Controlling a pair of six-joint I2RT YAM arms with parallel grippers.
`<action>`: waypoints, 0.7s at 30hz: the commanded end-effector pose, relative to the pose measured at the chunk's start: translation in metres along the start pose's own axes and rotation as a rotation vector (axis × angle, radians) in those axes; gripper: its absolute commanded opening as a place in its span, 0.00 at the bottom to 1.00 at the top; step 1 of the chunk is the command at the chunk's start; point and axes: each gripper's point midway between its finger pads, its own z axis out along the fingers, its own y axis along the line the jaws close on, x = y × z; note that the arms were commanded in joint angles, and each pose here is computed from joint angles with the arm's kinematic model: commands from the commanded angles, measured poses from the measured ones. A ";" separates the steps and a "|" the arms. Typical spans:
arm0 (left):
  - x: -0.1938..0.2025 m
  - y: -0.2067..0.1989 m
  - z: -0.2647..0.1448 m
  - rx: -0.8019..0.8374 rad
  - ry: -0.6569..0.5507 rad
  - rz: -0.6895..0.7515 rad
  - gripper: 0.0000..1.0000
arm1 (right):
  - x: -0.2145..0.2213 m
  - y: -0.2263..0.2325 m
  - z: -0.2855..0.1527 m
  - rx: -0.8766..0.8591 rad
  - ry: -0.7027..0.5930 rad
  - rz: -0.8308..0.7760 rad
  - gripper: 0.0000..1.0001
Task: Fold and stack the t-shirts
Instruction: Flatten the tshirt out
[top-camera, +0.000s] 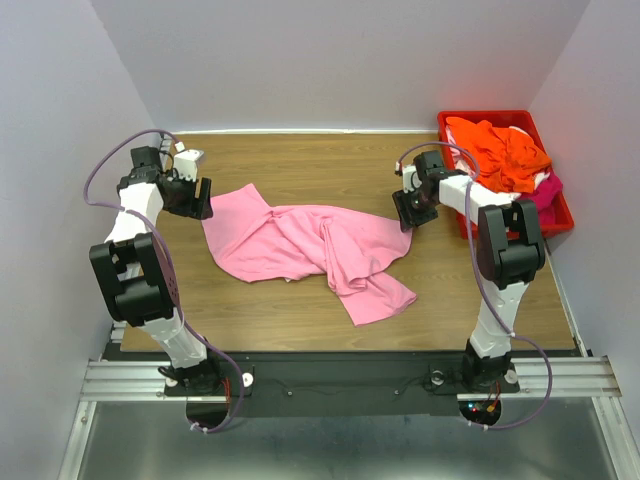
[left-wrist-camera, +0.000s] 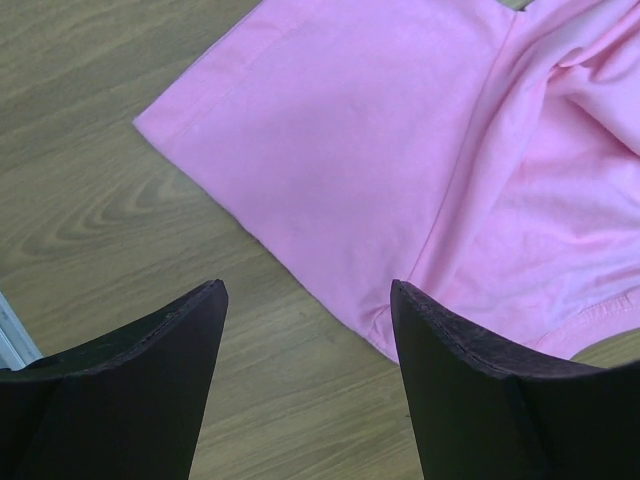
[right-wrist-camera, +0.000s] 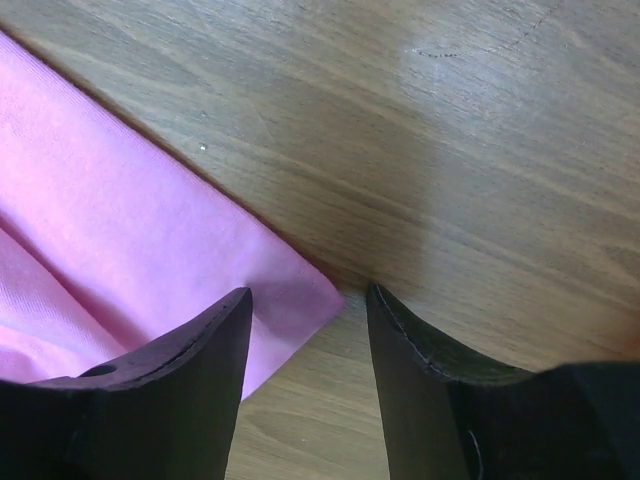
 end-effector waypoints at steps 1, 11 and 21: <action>-0.020 0.012 -0.005 -0.003 -0.058 -0.022 0.78 | -0.013 -0.004 0.004 0.012 -0.044 -0.005 0.55; -0.033 0.058 0.020 -0.124 -0.056 -0.076 0.78 | -0.005 0.001 0.011 -0.022 -0.030 -0.010 0.01; -0.031 0.095 0.064 -0.168 0.006 -0.133 0.70 | -0.011 0.000 0.006 -0.015 -0.047 -0.020 0.00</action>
